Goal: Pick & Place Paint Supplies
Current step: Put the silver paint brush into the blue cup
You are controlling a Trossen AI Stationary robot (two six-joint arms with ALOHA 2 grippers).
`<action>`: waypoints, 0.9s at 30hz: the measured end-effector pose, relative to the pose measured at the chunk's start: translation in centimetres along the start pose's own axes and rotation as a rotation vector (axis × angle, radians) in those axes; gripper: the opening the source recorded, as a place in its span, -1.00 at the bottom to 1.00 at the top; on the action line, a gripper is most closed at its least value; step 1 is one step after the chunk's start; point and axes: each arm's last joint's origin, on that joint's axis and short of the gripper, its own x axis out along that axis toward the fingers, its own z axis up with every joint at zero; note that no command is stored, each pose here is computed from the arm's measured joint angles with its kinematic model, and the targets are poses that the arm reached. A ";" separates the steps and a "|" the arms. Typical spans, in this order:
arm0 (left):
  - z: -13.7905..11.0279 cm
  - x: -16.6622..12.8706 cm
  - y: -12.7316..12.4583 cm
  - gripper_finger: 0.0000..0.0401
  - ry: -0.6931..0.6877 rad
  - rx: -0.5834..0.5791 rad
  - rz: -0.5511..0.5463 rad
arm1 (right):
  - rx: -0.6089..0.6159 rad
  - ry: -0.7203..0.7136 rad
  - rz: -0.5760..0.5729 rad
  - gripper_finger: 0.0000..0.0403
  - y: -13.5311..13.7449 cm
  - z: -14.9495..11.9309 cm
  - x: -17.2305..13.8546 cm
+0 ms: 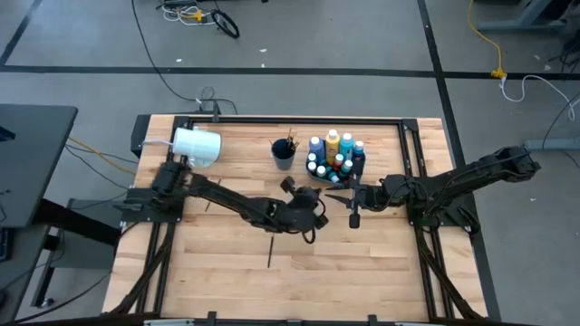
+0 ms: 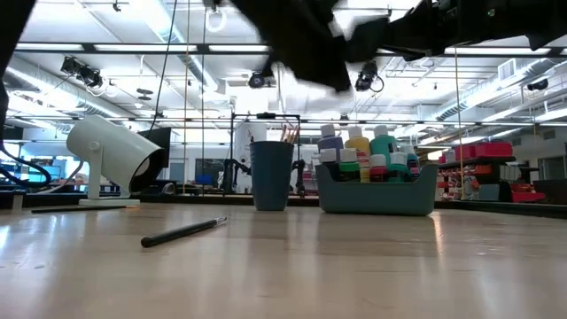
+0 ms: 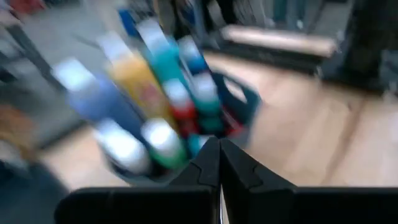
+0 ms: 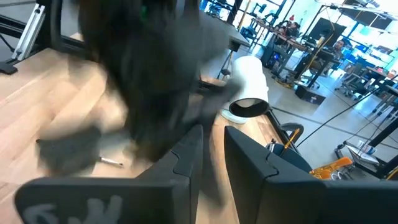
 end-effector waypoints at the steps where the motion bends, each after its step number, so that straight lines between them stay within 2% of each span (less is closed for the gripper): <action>1: 1.3 -1.0 0.4 -0.98 -0.029 0.016 0.027 | 0.000 0.000 0.000 -0.65 0.0 0.0 0.0; 6: 6.2 -4.8 2.7 -0.98 -0.140 0.066 0.164 | 0.007 -0.001 0.000 -0.65 0.0 0.0 0.0; 9: 8.3 -5.8 4.2 -0.98 -0.170 0.083 0.208 | 0.007 -0.002 -0.001 -0.65 0.0 0.0 0.0; 12: 10.0 -5.7 5.7 -0.98 -0.191 0.054 0.229 | 0.009 -0.007 -0.002 -0.65 0.0 0.1 0.0; 19: 11.4 -2.1 8.5 -0.98 -0.208 0.037 0.227 | 0.011 -0.013 -0.004 -0.65 0.0 0.1 0.0; 24: 10.3 1.4 11.8 -0.98 -0.266 -0.030 0.249 | 0.011 -0.015 -0.004 -0.65 0.0 0.1 0.0; 27: 8.9 3.2 14.0 -0.98 -0.350 -0.087 0.185 | 0.004 -0.014 -0.004 -0.65 0.0 0.1 0.0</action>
